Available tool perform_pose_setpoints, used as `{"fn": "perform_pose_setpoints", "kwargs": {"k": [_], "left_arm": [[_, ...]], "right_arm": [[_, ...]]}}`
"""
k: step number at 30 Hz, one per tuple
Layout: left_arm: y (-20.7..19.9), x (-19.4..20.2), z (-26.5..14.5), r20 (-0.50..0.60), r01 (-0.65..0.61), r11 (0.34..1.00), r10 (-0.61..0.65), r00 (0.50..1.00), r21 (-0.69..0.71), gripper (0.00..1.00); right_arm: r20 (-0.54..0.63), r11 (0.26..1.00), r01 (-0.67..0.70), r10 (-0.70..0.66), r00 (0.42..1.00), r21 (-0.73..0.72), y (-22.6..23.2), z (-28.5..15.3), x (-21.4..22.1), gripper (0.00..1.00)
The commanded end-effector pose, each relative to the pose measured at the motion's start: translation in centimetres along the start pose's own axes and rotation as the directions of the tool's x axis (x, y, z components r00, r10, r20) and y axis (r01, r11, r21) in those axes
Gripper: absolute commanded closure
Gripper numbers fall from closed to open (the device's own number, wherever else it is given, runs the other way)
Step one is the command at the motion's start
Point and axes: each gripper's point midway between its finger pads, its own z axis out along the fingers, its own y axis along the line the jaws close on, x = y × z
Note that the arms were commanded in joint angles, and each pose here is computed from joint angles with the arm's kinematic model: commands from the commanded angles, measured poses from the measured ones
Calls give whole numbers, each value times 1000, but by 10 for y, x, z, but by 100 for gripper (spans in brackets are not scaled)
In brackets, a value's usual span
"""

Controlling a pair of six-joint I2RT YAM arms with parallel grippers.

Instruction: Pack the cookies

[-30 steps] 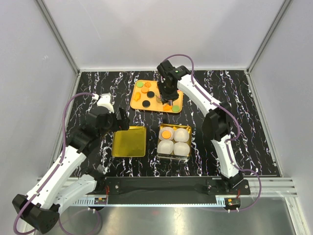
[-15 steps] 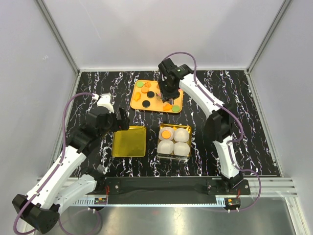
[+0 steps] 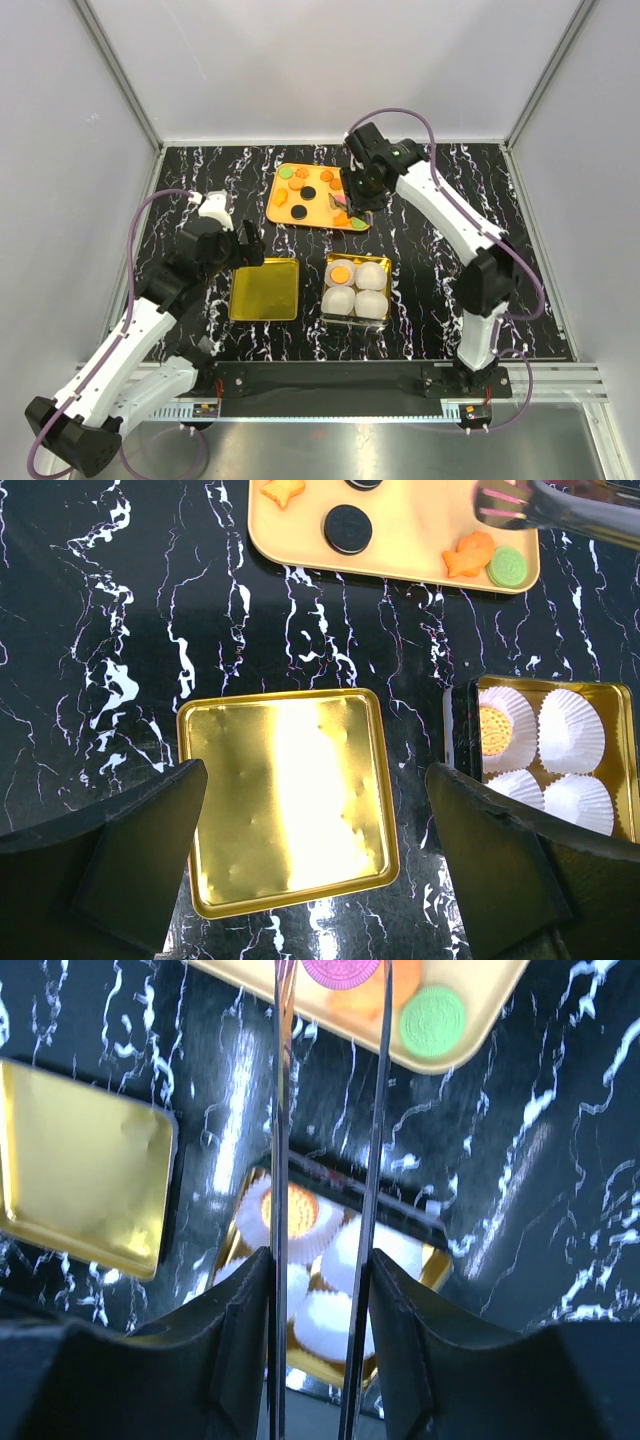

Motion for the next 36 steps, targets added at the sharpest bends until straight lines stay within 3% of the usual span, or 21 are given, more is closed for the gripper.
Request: {"fn": "perform_pose_setpoints", "kwargs": {"k": [1, 19, 36], "left_arm": [[-6, -12, -1, 39, 6, 1000, -7, 999, 31, 1], [-7, -10, 0, 31, 5, 999, -6, 999, 34, 1], [-6, -8, 2, 23, 3, 1000, -4, 1000, 24, 1]], "right_arm": [[93, 997, -15, 23, 995, -79, 10, -45, -3, 53], [28, 992, -70, 73, 997, -102, -13, -108, 129, 53], [-76, 989, -90, 82, 994, -113, -13, -76, 183, 53]]}}
